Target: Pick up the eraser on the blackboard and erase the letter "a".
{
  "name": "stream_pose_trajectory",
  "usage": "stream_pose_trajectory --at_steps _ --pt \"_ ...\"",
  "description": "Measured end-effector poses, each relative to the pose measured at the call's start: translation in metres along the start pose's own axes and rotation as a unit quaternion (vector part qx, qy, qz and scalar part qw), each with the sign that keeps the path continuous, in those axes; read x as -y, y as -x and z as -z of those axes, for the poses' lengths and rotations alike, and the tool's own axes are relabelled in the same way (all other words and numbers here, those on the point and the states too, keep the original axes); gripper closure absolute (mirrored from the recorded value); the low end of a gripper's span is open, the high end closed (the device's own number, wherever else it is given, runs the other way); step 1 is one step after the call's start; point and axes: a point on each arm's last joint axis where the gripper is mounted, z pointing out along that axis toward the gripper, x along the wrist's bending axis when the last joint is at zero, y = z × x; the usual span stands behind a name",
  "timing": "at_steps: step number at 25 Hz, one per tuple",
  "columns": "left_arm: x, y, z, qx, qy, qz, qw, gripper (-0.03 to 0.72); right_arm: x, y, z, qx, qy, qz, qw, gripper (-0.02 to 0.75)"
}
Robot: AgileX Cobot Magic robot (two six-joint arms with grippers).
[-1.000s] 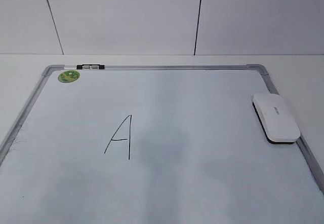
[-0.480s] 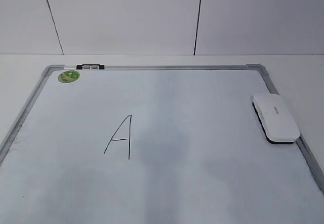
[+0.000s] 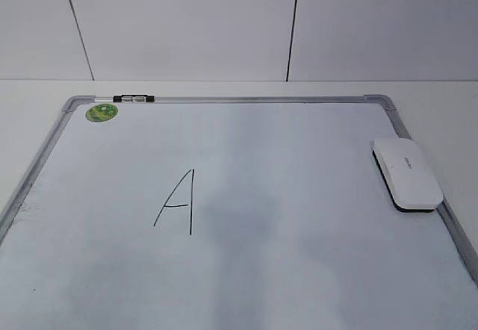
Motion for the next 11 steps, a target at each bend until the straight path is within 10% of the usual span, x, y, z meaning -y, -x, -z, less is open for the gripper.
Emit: stream_pose_trajectory --at_steps 11 --pt "0.0000 0.0000 0.0000 0.000 0.000 0.000 1.000 0.443 0.0000 0.0000 0.0000 0.000 0.000 0.000 1.000 0.146"
